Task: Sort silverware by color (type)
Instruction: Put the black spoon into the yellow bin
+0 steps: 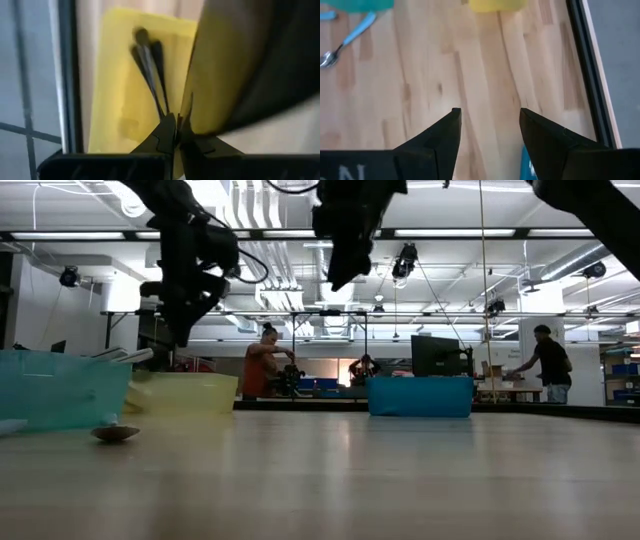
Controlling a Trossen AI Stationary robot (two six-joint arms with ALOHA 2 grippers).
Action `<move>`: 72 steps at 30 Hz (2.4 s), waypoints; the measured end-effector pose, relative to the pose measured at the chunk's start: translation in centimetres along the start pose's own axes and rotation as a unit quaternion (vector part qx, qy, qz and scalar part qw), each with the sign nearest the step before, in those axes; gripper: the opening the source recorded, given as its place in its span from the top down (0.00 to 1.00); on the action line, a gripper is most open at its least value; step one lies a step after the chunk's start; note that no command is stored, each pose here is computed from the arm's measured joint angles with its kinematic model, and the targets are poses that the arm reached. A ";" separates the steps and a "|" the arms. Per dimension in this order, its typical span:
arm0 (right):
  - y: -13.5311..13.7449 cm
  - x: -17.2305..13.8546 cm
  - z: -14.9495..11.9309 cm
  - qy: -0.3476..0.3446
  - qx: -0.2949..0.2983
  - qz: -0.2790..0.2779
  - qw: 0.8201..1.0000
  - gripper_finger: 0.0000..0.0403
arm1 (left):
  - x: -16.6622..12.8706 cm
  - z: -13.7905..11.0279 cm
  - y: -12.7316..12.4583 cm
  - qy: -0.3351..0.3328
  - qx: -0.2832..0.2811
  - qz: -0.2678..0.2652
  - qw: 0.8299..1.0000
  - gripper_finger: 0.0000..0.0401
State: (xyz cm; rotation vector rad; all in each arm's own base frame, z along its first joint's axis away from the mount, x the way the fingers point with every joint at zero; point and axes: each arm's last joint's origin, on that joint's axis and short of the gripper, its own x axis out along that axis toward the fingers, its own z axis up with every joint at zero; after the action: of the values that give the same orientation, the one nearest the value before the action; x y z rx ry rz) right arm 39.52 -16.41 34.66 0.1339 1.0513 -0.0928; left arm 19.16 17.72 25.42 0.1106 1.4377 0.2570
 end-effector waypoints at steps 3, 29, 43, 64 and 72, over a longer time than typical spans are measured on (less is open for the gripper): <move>0.5 -1.9 -0.6 0.008 -0.003 0.003 1.000 0.52 | 0.0 0.7 0.5 0.042 0.030 -0.034 0.998 1.00; 4.3 -12.6 -3.3 -0.078 -0.012 -0.001 0.997 0.52 | 5.1 5.2 4.2 0.173 0.075 -0.139 0.972 1.00; 4.3 -12.5 -3.3 -0.078 -0.011 -0.001 0.997 0.52 | 5.3 5.5 4.4 0.158 0.072 -0.124 0.977 0.83; 4.1 -9.8 -5.0 -0.028 -0.010 0.006 1.000 0.52 | -0.4 3.9 2.4 -0.084 -0.081 -0.076 0.990 0.97; 4.4 -8.9 -7.7 -0.105 -0.007 -0.010 0.994 0.52 | 1.1 1.0 -0.6 -0.220 -0.141 -0.001 0.965 0.98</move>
State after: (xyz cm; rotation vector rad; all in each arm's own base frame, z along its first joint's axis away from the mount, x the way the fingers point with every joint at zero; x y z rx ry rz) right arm 29.14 -10.76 38.97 0.0983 0.8441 -0.1142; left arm 20.38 17.50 24.36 -0.0645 0.9477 0.4050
